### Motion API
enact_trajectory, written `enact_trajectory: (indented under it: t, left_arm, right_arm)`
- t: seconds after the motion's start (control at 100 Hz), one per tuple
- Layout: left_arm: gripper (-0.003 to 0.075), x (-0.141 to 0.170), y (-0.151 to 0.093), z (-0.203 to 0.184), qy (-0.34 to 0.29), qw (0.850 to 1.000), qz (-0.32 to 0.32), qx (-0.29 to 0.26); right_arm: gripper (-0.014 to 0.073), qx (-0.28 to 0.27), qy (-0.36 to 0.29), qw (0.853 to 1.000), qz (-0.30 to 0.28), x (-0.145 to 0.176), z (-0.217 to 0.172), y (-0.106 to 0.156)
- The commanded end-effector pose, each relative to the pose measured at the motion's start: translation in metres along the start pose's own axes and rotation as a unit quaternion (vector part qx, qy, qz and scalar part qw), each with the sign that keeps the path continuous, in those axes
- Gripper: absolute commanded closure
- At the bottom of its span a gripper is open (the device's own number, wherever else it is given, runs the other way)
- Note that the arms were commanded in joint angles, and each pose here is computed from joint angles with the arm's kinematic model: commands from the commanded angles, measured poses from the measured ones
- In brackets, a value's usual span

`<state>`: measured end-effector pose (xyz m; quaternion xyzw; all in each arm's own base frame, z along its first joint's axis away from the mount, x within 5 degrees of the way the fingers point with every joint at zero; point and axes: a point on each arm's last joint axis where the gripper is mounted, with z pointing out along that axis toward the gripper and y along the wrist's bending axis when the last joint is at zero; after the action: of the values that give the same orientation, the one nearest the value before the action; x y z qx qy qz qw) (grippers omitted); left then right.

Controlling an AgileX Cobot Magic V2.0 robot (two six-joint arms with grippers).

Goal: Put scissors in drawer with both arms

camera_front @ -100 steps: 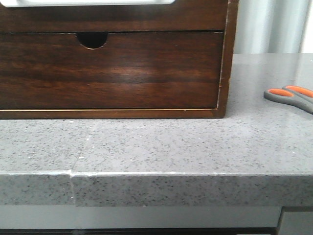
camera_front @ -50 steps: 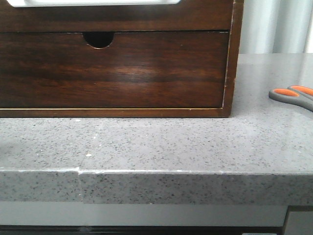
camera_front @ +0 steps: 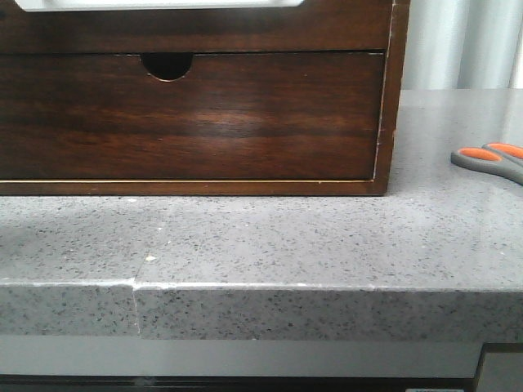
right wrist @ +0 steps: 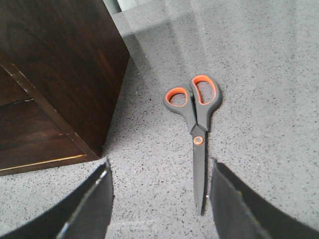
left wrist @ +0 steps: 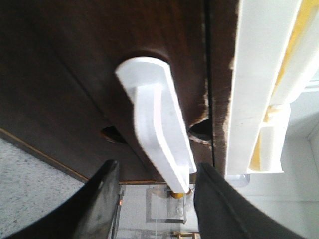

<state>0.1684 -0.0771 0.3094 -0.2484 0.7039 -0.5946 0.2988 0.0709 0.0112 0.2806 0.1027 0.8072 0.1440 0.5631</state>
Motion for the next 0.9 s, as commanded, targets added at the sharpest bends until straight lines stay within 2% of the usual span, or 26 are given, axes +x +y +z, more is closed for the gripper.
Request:
enact_trajectory:
  t: [0.0,0.25,0.51,0.71,0.89]
  left_arm:
    - [0.0405,-0.004,-0.024,0.006,0.011,0.999,-0.016,0.050]
    - [0.0405,-0.017,-0.028,0.026,0.022,0.998,-0.031,0.042]
    - [0.0405,-0.023,-0.014,0.045,0.050,0.997,-0.061,0.020]
    - [0.0405,-0.009,-0.006,0.060,0.091,0.993,-0.070,0.003]
    - [0.0405,-0.011,-0.009,0.063,0.078,0.995,-0.065,-0.003]
  right_arm:
    - [0.0213,-0.009,-0.043,0.999,0.002,-0.016,-0.002,0.005]
    - [0.0213,-0.008,-0.040,0.999,0.002,-0.014,-0.001,0.004]
    - [0.0213,-0.010,-0.028,1.000,0.007,-0.011,-0.001,0.004]
    - [0.0213,-0.010,-0.019,1.000,0.014,-0.010,-0.001,0.004]
    - [0.0213,-0.011,-0.018,1.000,0.016,-0.010,-0.001,0.004]
